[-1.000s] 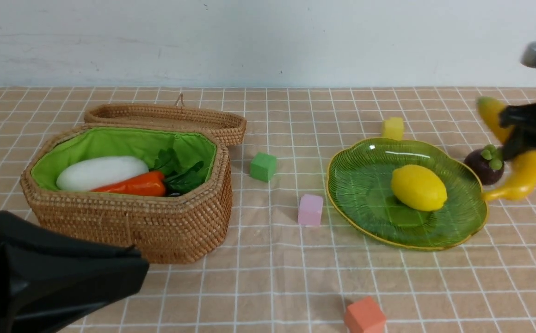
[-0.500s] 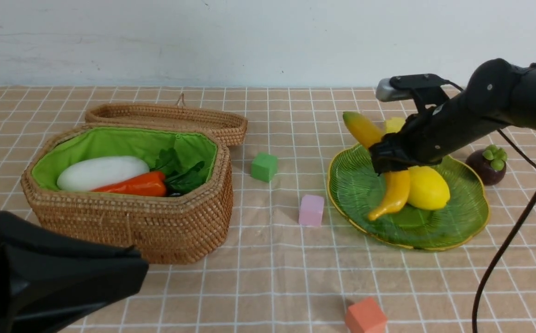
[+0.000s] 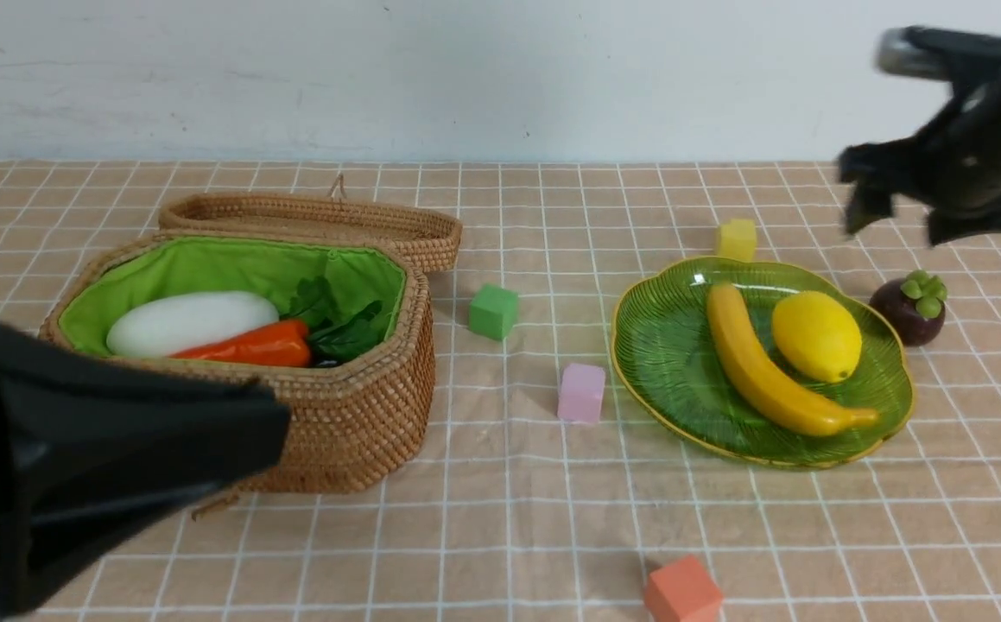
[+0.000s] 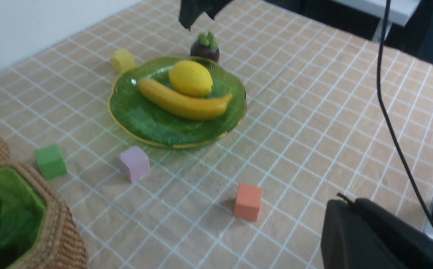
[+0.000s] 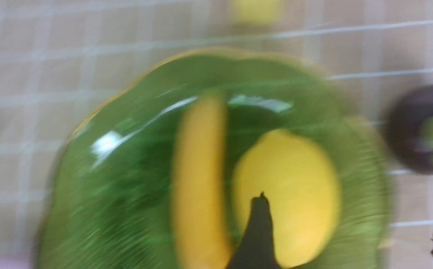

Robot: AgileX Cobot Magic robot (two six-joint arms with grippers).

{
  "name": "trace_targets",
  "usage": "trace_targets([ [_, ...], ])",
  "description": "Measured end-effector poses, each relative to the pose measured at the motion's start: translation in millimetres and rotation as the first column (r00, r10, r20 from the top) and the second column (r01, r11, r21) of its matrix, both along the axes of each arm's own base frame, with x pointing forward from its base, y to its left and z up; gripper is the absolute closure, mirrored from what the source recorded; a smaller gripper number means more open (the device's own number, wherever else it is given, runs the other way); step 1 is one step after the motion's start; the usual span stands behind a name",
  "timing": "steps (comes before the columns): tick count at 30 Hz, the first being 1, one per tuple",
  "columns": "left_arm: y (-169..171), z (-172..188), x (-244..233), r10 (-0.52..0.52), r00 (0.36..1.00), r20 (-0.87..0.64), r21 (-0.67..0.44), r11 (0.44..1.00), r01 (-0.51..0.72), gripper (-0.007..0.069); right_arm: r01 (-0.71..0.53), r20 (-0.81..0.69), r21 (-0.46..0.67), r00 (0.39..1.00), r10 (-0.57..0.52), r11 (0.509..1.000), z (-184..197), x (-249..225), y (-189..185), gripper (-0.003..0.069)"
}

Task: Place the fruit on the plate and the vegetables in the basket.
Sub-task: Use the right arm to grab a mangosteen and put it into the right plate

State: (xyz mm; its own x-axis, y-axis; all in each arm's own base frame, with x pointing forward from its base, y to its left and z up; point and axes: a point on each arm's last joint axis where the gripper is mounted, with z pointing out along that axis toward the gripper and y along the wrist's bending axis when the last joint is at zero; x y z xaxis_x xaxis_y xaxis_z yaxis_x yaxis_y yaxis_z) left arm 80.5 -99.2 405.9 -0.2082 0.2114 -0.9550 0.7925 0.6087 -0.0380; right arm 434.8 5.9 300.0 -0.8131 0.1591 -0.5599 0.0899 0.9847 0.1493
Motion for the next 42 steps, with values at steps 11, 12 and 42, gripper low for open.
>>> trace_targets([
  [11,-0.8,8.7,2.6,0.02,0.998,0.06,-0.078,0.997,-0.015,0.0614,0.192,-0.102,0.052,0.977,-0.187,0.98,-74.0,52.1,-73.4,0.0041],
  [12,-0.8,8.5,2.5,0.019,0.998,0.059,-0.076,0.997,-0.015,0.0614,0.197,-0.107,0.055,0.976,-0.19,0.979,-79.7,55.4,-75.0,0.003],
  [42,0.4,7.4,3.6,0.04,0.998,0.039,-0.076,0.996,-0.037,0.0605,0.123,-0.139,0.039,0.983,-0.117,0.992,-117.5,74.4,-78.3,0.0162],
])
